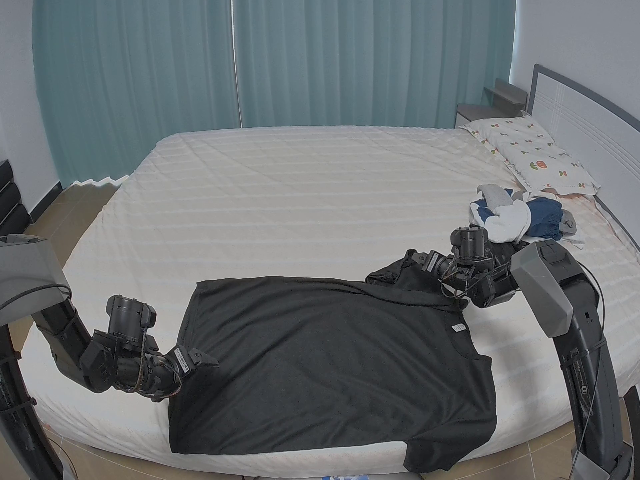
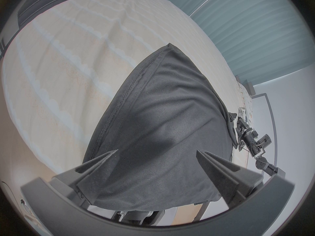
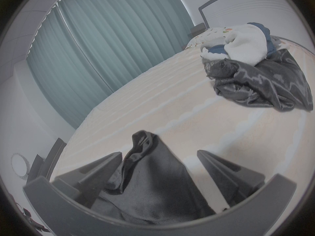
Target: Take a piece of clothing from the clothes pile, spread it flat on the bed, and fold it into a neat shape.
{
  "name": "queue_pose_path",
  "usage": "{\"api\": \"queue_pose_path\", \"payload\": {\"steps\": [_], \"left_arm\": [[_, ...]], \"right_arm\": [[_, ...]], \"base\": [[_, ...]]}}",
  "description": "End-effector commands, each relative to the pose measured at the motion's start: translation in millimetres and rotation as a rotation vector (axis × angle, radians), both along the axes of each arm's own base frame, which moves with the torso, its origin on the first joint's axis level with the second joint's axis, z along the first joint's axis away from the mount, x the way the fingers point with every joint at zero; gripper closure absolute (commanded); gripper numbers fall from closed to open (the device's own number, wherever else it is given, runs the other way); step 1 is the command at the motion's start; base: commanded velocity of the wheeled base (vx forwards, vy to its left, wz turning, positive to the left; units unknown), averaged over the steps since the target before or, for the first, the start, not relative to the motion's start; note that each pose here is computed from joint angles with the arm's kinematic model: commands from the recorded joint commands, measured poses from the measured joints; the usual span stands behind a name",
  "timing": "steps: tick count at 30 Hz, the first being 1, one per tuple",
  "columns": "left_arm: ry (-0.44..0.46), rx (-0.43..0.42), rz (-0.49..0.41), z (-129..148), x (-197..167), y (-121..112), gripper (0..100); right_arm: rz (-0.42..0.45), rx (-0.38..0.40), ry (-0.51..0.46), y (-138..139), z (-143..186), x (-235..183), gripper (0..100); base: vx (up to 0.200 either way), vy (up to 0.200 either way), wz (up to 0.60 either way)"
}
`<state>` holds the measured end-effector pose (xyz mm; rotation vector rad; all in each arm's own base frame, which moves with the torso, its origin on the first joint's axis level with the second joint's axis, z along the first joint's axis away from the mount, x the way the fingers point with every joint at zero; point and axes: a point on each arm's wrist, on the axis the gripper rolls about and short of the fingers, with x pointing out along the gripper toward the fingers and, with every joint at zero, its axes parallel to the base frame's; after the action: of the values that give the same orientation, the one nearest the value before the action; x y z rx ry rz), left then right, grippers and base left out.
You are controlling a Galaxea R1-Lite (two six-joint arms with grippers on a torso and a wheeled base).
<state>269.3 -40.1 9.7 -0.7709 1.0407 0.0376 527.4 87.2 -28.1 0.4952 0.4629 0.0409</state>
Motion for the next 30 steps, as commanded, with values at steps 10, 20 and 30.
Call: {"api": "queue_pose_path", "payload": {"steps": [10,20,30], "left_arm": [[0.0,0.0,0.0,0.1,-0.1,-0.1,0],[0.002,0.0,0.0,-0.4,-0.1,-0.1,0],[0.0,0.0,0.0,0.1,-0.1,-0.1,0]], "right_arm": [[0.012,-0.008,0.059,5.0,-22.4,-5.9,100],[0.001,0.008,0.022,2.2,-11.8,-2.9,100],[-0.037,0.042,-0.187,-10.6,23.8,13.5,100]], "base": [[0.0,0.0,0.0],[0.0,0.0,0.0],[0.0,0.0,0.0]]}}
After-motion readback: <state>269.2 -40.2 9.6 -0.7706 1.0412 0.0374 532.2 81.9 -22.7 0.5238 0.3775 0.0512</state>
